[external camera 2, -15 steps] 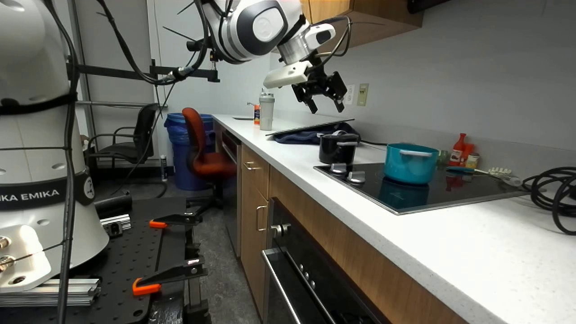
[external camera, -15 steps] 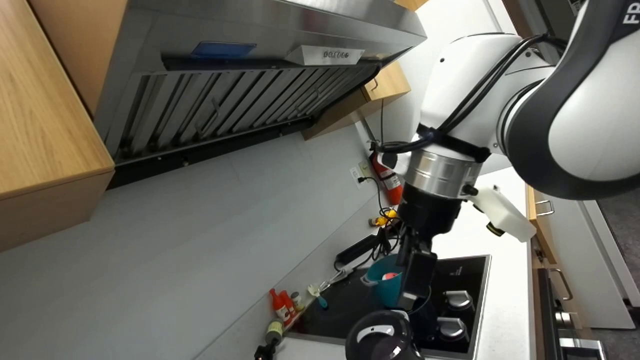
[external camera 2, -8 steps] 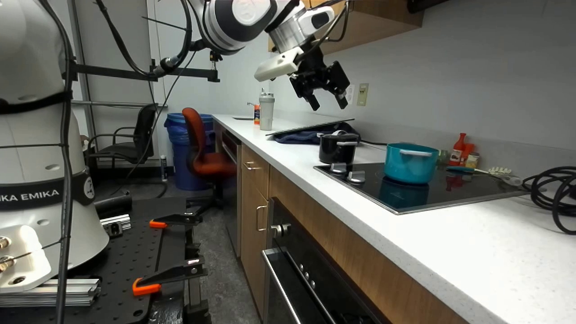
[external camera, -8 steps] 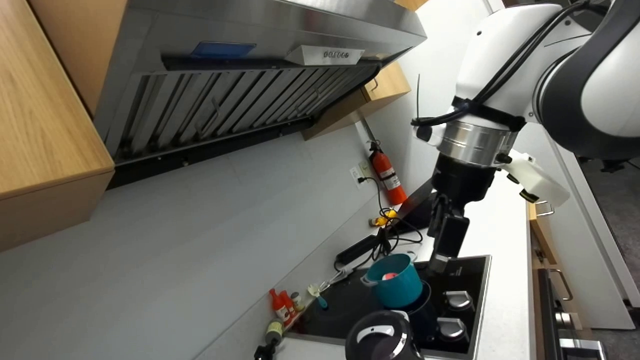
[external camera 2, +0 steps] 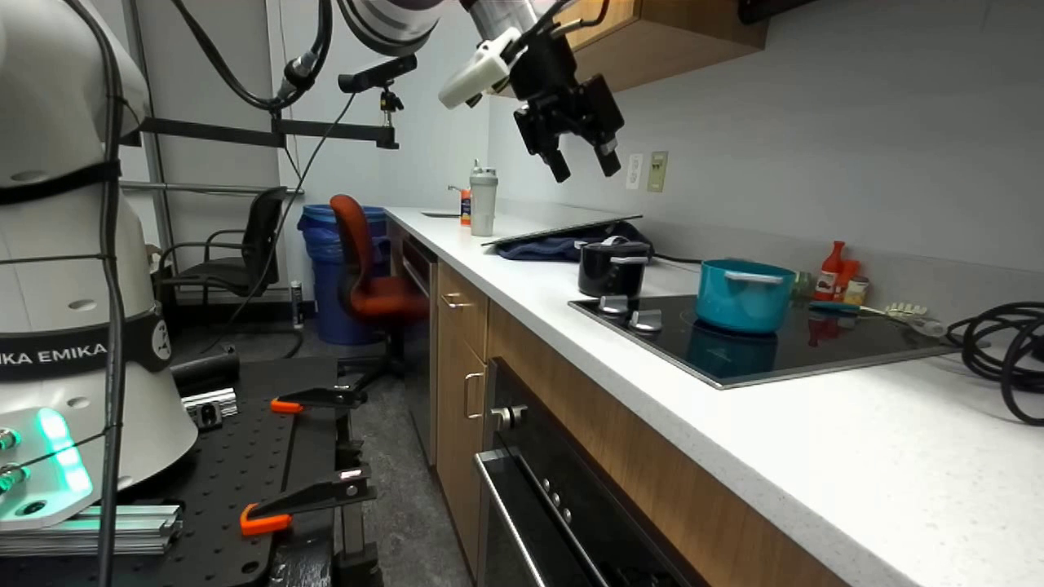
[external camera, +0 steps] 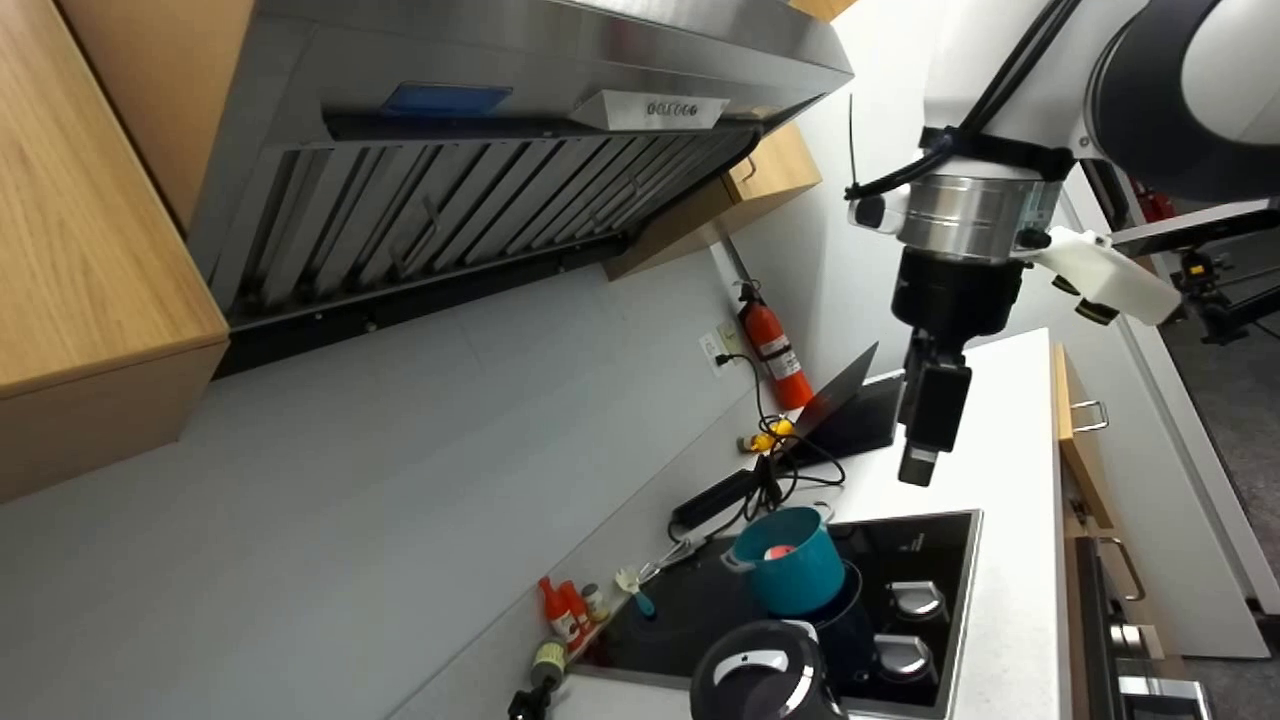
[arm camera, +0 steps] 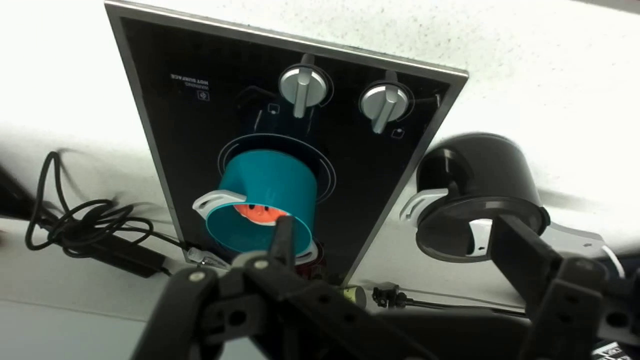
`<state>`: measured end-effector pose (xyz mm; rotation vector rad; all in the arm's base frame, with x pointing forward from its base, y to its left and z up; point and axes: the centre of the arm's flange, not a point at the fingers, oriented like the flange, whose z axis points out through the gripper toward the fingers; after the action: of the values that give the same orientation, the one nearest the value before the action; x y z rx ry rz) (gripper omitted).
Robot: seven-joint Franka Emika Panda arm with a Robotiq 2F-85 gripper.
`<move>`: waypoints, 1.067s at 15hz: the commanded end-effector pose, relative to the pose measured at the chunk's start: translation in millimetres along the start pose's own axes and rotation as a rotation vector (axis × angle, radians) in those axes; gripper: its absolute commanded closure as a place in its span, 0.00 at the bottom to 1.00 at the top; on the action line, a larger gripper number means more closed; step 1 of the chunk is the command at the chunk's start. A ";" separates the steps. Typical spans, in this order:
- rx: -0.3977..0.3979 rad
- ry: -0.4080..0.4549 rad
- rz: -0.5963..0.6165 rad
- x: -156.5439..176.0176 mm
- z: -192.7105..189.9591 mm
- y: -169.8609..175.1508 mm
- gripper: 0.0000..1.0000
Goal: Move the lid from the blue pot to the black pot
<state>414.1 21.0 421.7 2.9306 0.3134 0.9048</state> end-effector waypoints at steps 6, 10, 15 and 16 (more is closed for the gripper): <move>0.000 -0.021 0.000 1.7 -19.7 -6.9 0.00; 0.001 -0.028 0.002 0.6 -17.0 -6.1 0.00; 0.001 -0.028 0.002 0.6 -17.0 -6.1 0.00; 0.001 -0.028 0.002 0.6 -17.0 -6.1 0.00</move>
<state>403.9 27.0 435.3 2.9425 0.3095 0.8640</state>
